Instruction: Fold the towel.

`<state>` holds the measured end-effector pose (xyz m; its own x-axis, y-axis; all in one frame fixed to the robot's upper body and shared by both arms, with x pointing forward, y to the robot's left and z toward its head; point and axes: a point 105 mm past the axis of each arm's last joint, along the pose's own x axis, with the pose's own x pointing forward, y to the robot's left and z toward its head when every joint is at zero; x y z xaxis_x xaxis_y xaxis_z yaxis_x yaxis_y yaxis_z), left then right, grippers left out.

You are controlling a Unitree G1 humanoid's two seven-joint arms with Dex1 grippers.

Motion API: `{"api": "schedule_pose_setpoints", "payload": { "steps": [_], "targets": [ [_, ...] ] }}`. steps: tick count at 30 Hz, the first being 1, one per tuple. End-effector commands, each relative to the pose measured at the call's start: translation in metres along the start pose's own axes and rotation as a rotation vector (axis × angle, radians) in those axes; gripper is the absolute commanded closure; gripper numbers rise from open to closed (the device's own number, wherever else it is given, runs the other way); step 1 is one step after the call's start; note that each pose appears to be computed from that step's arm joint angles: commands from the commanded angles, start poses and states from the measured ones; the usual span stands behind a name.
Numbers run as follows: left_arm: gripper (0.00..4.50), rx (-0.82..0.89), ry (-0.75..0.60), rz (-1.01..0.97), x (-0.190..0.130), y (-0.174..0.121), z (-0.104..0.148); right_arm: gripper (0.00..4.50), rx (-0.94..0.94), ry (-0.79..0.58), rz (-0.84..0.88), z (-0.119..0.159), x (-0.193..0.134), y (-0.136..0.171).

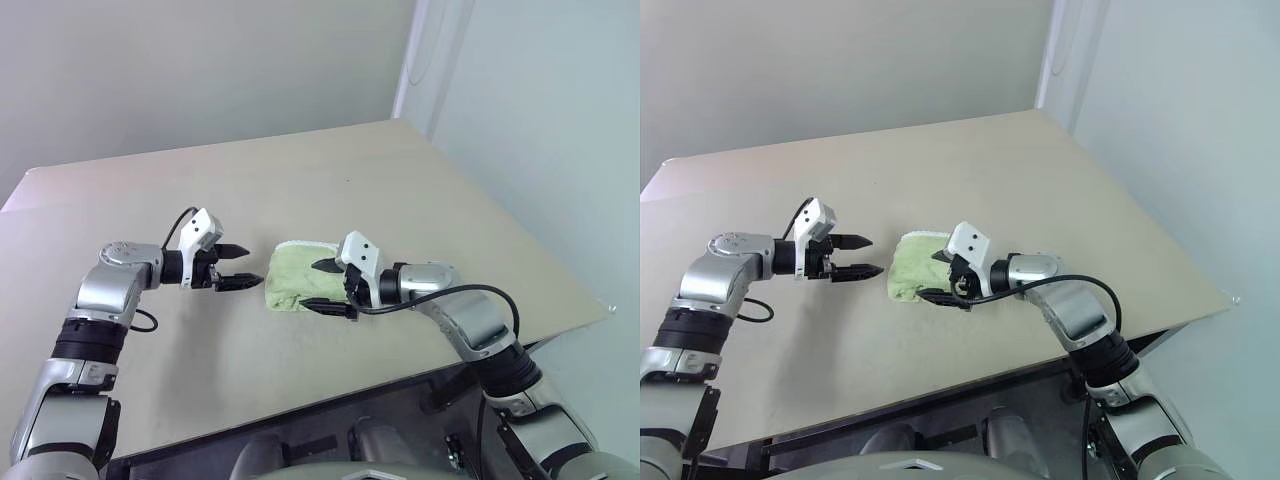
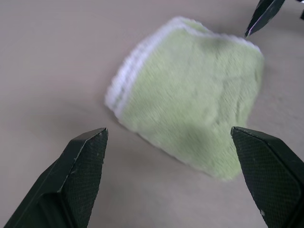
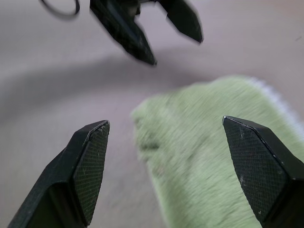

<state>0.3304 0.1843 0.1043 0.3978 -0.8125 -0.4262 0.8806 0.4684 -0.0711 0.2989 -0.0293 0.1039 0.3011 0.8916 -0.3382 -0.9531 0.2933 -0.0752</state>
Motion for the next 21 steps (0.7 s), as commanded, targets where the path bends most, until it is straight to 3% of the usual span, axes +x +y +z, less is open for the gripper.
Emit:
{"api": "schedule_pose_setpoints", "payload": {
  "steps": [1, 7, 19, 21],
  "targets": [
    [0.12, 0.053, -0.031, 0.022, -0.010, -0.003, 0.013, 0.49, -0.065, 0.002, -0.003, 0.005, 0.007, -0.003],
    [0.12, 0.059, -0.016, 0.063, -0.010, -0.003, 0.006, 0.49, -0.151, 0.141, -0.008, -0.032, 0.017, -0.004],
    [0.12, 0.087, -0.003, 0.103, -0.009, 0.005, 0.006, 0.49, -0.271, 0.270, -0.106, -0.054, 0.021, -0.026],
    [0.08, 0.089, -0.004, 0.103, -0.009, 0.006, 0.007, 0.89, -0.318, 0.274, -0.107, -0.054, 0.022, -0.026]
  ]
}}
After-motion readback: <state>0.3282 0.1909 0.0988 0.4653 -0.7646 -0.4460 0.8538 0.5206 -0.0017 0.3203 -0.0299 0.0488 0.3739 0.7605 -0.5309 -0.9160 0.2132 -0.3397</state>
